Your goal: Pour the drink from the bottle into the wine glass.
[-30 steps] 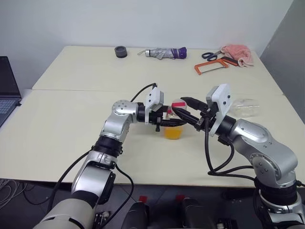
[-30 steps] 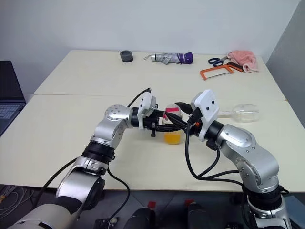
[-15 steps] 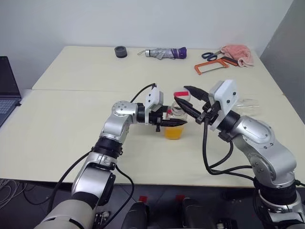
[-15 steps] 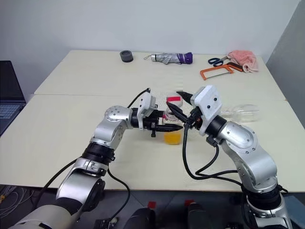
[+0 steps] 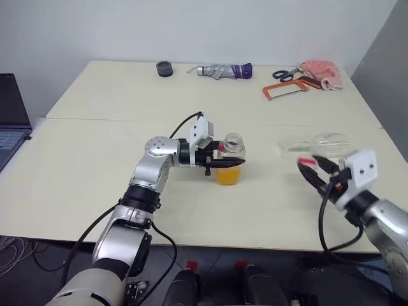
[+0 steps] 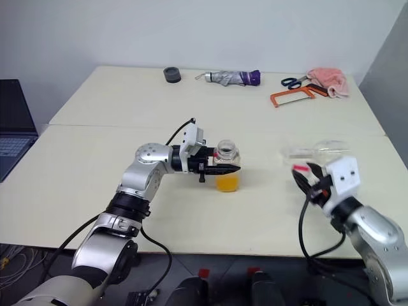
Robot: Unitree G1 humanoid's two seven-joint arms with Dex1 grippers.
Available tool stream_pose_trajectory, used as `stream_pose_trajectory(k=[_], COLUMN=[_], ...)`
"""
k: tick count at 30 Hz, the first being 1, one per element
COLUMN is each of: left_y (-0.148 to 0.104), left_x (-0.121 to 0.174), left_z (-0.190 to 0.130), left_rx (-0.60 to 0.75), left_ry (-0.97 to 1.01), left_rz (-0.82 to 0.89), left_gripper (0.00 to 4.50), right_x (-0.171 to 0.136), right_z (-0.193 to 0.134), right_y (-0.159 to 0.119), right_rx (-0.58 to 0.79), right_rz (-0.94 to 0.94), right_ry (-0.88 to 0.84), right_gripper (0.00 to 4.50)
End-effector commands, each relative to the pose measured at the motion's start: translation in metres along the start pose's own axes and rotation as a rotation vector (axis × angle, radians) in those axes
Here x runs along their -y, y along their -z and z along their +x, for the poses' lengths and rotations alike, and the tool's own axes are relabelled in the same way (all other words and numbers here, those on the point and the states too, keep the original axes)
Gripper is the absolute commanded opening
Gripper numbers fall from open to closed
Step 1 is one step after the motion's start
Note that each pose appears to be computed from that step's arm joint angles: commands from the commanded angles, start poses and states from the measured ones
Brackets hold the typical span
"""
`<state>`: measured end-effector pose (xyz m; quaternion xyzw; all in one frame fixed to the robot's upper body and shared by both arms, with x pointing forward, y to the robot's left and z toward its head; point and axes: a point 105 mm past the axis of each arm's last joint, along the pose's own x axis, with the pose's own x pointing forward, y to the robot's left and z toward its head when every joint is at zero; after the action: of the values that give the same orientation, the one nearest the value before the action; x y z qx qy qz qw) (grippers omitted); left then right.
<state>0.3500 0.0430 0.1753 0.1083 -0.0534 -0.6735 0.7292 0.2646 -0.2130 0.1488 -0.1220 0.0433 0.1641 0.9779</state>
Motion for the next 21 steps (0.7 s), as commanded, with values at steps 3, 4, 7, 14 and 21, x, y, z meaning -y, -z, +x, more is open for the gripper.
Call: stream_pose_trajectory(k=[3,4,7,14,21], left_y=[-0.02,-0.021,-0.024,-0.038,-0.03], left_x=[-0.007,-0.008,-0.013,-0.057,-0.108], left_z=[0.001,0.0,-0.003,-0.036,-0.116], left_rx=[0.048,0.048,0.052,0.105,0.056], left_ry=[-0.016,-0.021,-0.049,-0.382,-0.929], left_rz=[0.06,0.063,0.067,0.106,0.101], left_gripper=[1.73,1.73,1.73,1.72,1.72], right_x=[0.027,0.025,0.023,0.0,-0.067], right_z=[-0.009,-0.009,-0.009,-0.015,0.028], right_y=[0.04,0.042,0.038,0.006,-0.073], right_rx=[-0.109,-0.108,-0.08,-0.075,0.167], right_rz=[0.016,0.049,0.094,-0.082,-0.086], right_ry=[0.157,0.146,0.116,-0.131,-0.454], right_gripper=[2.07,2.46,3.41,4.5,4.5])
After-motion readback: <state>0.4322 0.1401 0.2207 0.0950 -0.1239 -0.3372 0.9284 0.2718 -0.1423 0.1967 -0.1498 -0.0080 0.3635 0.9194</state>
